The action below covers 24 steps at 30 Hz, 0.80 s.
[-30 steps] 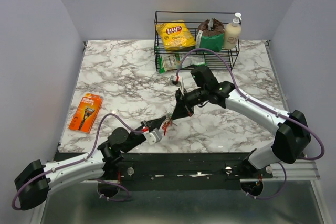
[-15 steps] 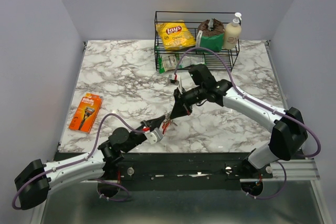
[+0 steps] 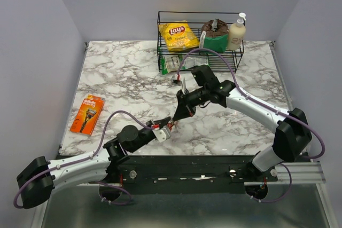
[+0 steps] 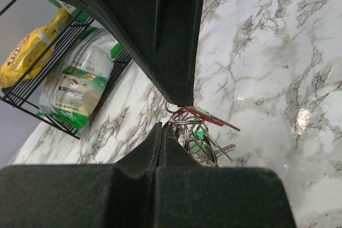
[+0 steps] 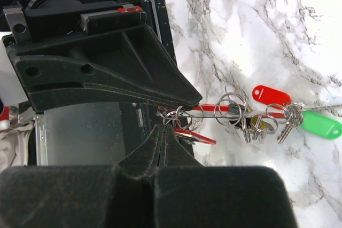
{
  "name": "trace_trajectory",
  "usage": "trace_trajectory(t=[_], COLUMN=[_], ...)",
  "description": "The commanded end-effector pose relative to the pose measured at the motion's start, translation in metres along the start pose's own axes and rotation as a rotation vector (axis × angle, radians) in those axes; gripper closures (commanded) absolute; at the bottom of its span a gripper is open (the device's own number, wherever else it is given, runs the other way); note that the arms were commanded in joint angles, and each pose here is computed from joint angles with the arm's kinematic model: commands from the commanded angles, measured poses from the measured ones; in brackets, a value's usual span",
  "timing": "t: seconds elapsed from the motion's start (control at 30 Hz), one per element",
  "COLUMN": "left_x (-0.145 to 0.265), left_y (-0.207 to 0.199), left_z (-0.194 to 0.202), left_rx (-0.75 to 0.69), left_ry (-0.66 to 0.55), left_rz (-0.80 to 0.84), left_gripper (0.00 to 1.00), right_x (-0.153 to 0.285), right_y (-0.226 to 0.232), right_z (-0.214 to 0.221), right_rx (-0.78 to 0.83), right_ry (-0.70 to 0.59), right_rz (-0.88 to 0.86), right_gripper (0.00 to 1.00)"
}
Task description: Put the keys on the keyring
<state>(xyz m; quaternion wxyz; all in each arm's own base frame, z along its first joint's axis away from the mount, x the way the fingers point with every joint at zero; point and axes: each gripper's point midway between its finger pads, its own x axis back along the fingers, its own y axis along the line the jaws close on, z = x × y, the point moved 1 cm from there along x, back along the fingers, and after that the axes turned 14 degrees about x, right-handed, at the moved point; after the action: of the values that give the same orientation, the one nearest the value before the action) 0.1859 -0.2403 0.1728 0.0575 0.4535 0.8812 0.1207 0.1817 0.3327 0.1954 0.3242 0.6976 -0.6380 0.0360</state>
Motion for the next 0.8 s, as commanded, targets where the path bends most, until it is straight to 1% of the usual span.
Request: trace_trajectory(t=[0.0, 0.2, 0.4, 0.5, 0.77], left_x=[-0.003, -0.01, -0.02, -0.024, -0.026], left_y=[0.013, 0.01, 0.0, -0.003, -0.01], left_z=[0.002, 0.005, 0.01, 0.014, 0.031], left_rx=[0.032, 0.051, 0.057, 0.057, 0.08], left_ry=[0.05, 0.074, 0.105, 0.119, 0.161], left_rz=[-0.074, -0.062, -0.019, -0.009, -0.002], left_gripper=[1.0, 1.0, 1.0, 1.0, 1.0], right_x=[-0.001, -0.012, -0.016, -0.016, -0.025], right_y=[0.005, -0.01, -0.027, -0.035, -0.048], right_z=[0.001, 0.021, 0.037, 0.041, 0.042], right_rx=[-0.075, -0.168, -0.205, -0.222, -0.249], right_ry=[0.028, 0.08, 0.12, 0.125, 0.101], right_rz=[-0.01, 0.033, 0.112, 0.155, 0.173], right_gripper=[0.99, 1.0, 1.0, 1.0, 0.99])
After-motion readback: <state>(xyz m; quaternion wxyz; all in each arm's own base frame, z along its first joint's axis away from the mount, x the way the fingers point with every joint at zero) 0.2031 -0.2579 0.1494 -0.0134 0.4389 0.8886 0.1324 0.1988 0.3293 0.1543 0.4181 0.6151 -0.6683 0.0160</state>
